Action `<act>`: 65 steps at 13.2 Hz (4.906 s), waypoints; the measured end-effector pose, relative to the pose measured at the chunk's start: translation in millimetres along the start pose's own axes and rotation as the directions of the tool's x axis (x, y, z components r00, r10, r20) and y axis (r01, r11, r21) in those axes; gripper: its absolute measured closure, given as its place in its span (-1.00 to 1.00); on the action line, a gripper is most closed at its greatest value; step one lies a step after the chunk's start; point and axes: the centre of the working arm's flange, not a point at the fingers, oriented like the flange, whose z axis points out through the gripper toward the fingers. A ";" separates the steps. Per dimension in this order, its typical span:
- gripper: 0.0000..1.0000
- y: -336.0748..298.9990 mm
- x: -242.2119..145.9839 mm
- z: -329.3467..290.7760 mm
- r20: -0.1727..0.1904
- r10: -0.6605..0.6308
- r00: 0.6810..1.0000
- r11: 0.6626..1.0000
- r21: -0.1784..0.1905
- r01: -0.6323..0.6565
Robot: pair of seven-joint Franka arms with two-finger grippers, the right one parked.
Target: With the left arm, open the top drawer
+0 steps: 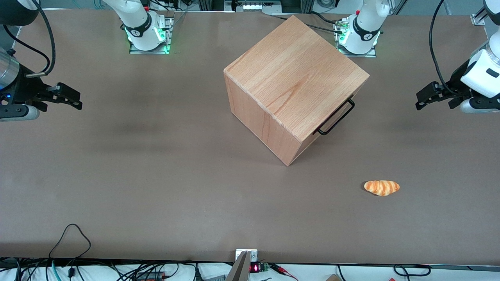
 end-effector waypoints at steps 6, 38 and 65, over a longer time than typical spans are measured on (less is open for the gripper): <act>-1.00 -0.1 -1.0 -0.1 0.010 0.002 1.000 1.000 0.001 -0.002; -1.00 142.2 10.1 167.5 0.012 0.610 0.792 0.762 -0.283 -0.583; -1.00 120.3 21.3 202.3 -0.043 0.703 0.710 0.674 -0.279 -0.684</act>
